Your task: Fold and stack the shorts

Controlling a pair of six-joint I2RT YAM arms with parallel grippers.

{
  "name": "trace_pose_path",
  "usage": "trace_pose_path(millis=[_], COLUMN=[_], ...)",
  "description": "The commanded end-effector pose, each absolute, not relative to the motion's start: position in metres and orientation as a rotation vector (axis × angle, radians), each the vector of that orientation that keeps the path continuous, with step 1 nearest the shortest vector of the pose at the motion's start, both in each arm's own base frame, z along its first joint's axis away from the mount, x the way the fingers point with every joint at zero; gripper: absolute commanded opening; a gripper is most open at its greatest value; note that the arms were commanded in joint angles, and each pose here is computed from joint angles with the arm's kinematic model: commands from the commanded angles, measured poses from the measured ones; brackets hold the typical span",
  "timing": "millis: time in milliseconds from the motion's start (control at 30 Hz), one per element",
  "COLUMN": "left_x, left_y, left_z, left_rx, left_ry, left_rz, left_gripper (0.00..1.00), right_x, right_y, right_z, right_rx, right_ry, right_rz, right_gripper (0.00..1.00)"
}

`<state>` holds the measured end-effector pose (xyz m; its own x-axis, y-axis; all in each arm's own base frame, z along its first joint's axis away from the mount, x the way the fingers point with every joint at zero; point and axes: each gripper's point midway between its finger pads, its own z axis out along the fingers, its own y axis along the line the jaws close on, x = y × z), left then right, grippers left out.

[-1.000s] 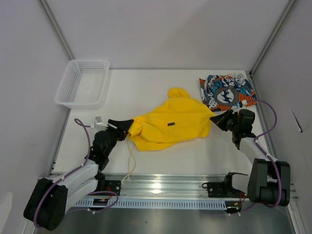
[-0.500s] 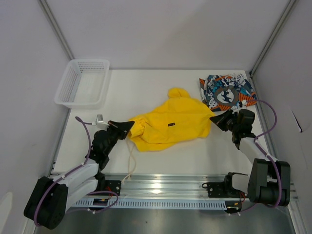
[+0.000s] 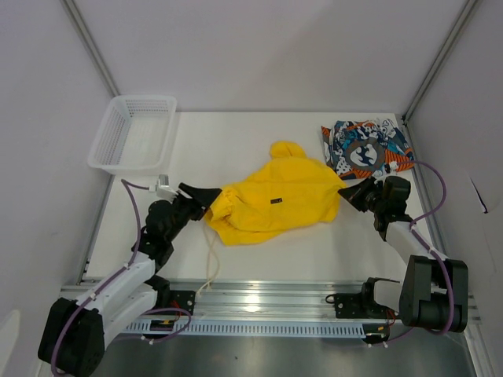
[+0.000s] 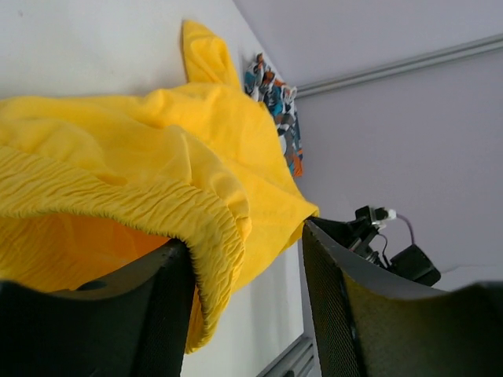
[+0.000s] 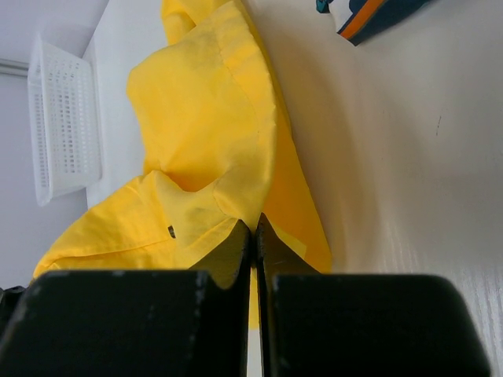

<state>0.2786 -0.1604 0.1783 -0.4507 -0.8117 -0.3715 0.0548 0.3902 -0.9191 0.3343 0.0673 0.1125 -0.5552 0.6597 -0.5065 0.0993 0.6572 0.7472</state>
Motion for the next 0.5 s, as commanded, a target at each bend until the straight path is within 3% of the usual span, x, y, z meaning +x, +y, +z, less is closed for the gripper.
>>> trace_pose_path(millis=[0,133,300,333,467], left_x=[0.278,0.276,0.273,0.273,0.278], left_y=[-0.169,-0.174,-0.172,-0.172,-0.166], left_z=[0.173,0.150,0.144,0.143,0.158], left_rx=[-0.598,-0.609,-0.615,-0.614,-0.597], left_ry=[1.782,1.818,1.770,1.771,1.746], left_rz=[-1.211,-1.240,-1.270,-1.267,-1.234], left_gripper=[0.58,0.57,0.33,0.23,0.07], right_x=[0.339,0.339,0.339,0.340,0.340], right_y=[0.068,0.068,0.068,0.068,0.068], right_z=[0.123,0.123,0.121,0.122,0.121], right_rx=[0.552,0.554,0.556,0.553,0.553], right_ry=[2.020,2.021,2.023,2.021,2.027], right_rz=[0.868,0.867,0.867,0.865,0.865], right_gripper=[0.00,0.00,0.00,0.00,0.00])
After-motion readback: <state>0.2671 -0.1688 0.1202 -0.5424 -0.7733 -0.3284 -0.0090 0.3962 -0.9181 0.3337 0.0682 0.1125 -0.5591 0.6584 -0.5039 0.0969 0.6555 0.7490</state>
